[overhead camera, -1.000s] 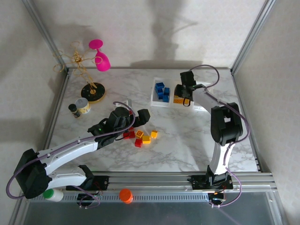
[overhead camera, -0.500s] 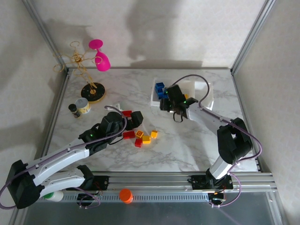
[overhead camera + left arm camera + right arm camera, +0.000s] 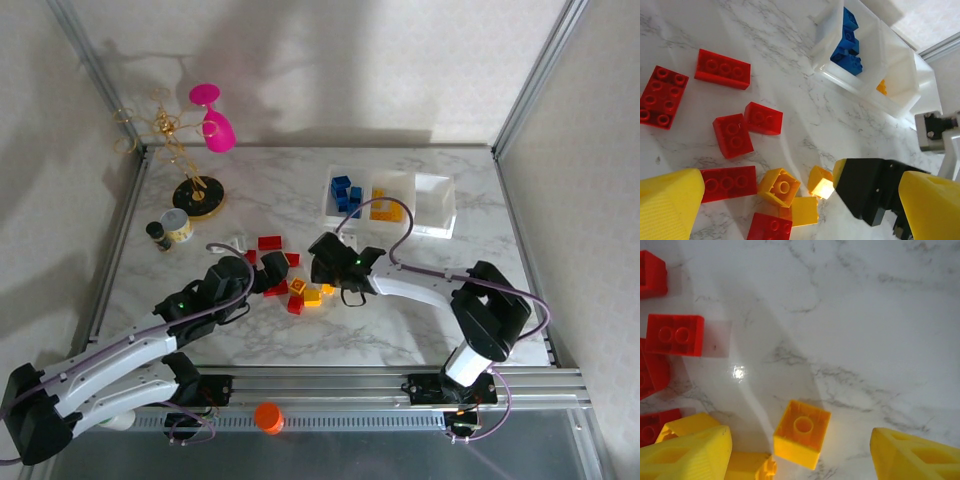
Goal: Sort the legos into containers by color
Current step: Pick up the lego from the center of the table, then place the lego in the container.
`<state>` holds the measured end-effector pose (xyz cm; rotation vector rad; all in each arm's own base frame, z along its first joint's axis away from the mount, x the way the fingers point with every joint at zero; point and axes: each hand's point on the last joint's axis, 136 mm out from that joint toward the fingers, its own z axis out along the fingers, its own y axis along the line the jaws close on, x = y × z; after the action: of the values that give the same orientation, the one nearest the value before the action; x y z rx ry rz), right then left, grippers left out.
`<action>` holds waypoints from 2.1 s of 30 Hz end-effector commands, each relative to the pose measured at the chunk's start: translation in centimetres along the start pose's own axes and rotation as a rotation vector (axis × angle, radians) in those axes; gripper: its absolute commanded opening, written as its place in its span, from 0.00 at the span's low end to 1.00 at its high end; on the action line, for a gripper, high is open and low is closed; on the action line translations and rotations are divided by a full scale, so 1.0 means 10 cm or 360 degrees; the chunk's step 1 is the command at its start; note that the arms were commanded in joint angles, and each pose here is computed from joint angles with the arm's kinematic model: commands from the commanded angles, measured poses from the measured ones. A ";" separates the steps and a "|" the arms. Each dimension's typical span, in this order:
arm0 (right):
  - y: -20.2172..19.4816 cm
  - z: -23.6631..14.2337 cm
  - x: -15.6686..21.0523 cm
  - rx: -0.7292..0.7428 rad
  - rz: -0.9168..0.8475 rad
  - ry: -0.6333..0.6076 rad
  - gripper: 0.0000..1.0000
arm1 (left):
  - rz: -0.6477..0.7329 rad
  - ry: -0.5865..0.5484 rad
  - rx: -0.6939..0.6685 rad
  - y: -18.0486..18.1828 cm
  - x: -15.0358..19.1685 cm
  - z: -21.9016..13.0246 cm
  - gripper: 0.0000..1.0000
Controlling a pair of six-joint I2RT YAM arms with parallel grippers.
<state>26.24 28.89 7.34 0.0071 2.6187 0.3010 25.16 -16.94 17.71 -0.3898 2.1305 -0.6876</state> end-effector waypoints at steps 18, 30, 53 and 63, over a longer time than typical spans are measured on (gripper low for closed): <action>-0.08 0.37 0.33 0.0178 0.0035 0.0032 0.48 | -0.0021 -0.0033 -0.0053 0.09 -0.01 -0.03 1.00; -0.11 0.12 0.14 0.0168 0.0001 -0.0075 0.30 | -0.0010 -0.0019 -0.0020 0.00 -0.03 0.00 1.00; -1.39 -0.02 -1.94 0.0340 0.0191 -0.0498 0.31 | 0.0080 0.0027 0.0148 -0.66 -0.13 0.41 1.00; -1.56 0.59 -2.43 0.0356 0.0160 -0.0431 0.34 | 0.0079 0.0035 0.0133 -0.72 -0.16 0.58 1.00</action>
<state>49.80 13.29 10.98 0.2844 2.3631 0.0347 30.35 -23.41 18.73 -0.2966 2.1525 -0.7213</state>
